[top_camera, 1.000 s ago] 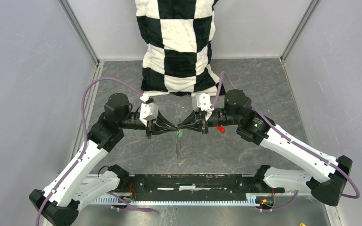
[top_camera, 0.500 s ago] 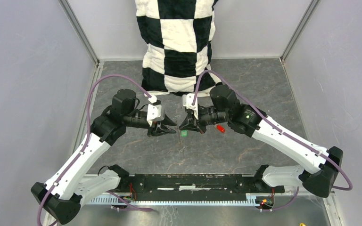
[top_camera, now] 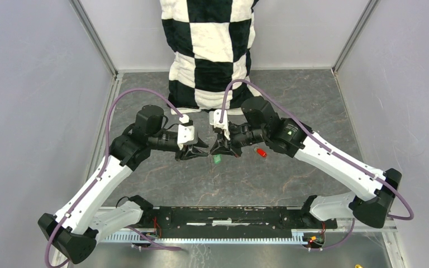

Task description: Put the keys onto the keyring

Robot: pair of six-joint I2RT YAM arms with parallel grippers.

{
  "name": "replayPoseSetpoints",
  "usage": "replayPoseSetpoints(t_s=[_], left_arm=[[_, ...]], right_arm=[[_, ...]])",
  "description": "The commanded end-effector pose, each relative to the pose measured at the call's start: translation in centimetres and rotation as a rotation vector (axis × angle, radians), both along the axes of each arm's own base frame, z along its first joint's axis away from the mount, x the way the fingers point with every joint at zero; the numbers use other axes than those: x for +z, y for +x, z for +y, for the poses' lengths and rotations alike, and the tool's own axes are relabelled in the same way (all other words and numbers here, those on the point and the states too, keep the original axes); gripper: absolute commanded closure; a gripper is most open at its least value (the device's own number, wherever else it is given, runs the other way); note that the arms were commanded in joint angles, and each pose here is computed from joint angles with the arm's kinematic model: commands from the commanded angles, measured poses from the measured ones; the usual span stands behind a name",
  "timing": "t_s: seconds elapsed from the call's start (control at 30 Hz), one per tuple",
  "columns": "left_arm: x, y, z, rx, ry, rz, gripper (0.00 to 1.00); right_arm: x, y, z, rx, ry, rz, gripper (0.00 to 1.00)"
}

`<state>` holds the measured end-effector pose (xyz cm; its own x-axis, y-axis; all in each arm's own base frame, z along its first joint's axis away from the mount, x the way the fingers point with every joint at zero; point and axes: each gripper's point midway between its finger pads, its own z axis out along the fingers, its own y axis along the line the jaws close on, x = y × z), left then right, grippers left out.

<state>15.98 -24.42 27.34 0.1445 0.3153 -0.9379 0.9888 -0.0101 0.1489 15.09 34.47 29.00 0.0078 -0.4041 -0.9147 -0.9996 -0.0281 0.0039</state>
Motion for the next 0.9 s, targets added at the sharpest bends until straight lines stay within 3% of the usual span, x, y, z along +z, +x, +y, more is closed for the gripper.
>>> replayPoseSetpoints(t_s=[0.0,0.37,0.57,0.73,0.87], left_arm=[[2.3,0.1,-0.4,-0.022,-0.044,-0.066,0.63],[1.8,-0.9,-0.2,-0.054,-0.040,-0.047,0.73],[1.9,-1.1,-0.2,-0.065,-0.047,-0.039,0.61],[1.8,-1.3,-0.2,-0.072,-0.049,-0.034,0.59],[1.6,-1.1,-0.2,-0.067,-0.042,-0.040,0.69]], right_arm=[[2.5,0.2,0.9,0.008,0.036,-0.052,1.00],[2.3,-0.1,1.8,0.010,-0.001,-0.053,1.00],[2.4,0.2,1.9,-0.002,-0.012,-0.060,1.00],[2.3,0.2,1.9,-0.001,-0.015,-0.058,1.00],[2.5,0.1,2.0,0.004,-0.008,-0.058,1.00]])
